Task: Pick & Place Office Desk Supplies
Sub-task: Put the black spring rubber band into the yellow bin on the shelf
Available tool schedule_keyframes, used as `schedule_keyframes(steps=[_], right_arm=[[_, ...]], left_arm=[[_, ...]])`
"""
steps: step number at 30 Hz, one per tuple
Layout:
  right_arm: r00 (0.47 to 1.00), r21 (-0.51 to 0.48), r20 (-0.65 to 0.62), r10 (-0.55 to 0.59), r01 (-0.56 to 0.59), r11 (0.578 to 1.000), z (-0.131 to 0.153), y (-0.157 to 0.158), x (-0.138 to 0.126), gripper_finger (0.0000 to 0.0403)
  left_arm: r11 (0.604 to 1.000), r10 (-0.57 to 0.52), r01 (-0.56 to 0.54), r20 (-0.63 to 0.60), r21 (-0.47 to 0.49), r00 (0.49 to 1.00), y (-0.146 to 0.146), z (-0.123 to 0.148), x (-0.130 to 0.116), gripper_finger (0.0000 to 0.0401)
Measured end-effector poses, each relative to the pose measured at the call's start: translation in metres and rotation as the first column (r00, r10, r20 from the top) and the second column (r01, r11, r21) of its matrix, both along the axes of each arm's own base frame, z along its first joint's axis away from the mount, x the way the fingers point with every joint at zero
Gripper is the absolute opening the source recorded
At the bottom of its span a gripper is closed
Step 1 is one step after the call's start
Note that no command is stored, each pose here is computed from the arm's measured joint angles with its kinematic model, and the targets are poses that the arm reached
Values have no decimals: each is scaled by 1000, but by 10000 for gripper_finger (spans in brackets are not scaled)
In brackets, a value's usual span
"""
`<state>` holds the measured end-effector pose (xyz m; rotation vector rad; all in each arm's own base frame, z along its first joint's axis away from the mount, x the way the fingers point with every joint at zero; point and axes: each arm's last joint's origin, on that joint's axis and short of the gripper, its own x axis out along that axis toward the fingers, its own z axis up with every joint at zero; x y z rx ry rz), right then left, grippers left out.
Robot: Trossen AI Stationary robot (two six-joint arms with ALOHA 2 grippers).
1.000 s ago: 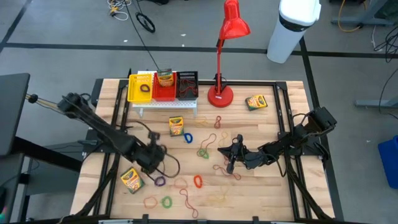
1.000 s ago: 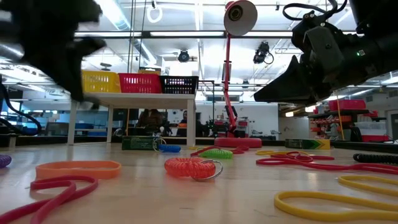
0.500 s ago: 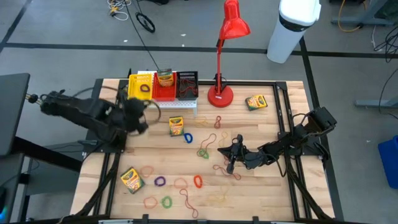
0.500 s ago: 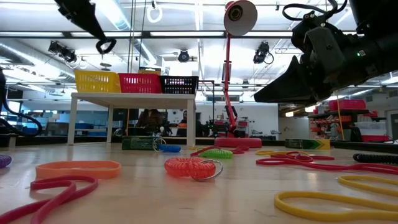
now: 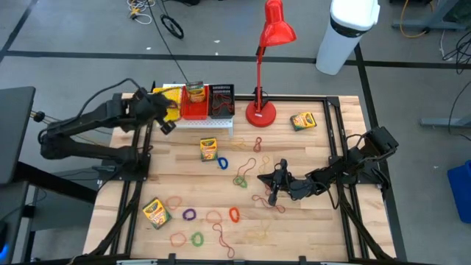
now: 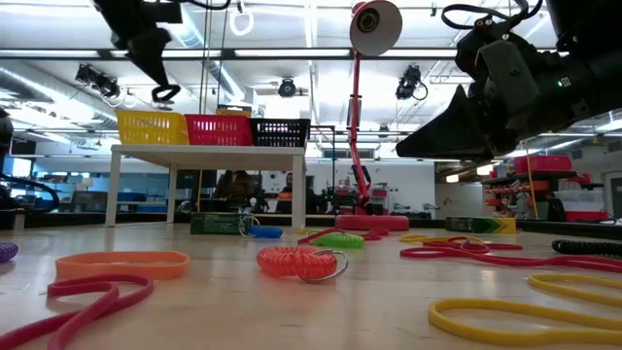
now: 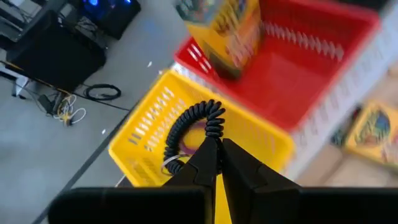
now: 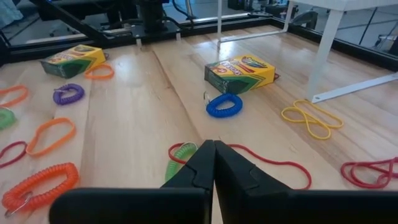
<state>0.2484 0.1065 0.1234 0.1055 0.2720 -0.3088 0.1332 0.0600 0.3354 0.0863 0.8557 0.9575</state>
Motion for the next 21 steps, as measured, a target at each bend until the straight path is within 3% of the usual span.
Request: schedule_keyframes(steps=[5,15,21], right_arm=[[1000,-23,-6,8,-8,1000,0,0,0,14],[998,-24,-9,60,-60,998,1,2,1,14],[998,-22,-8,64,-64,998,1,2,1,14]], left_arm=[[997,30,-24,89,-68,996,22,2,2,16],[955,258,-253,9,-155,966,71,-15,-5,22],[948,240,-233,7,-215,971,82,-22,0,61]])
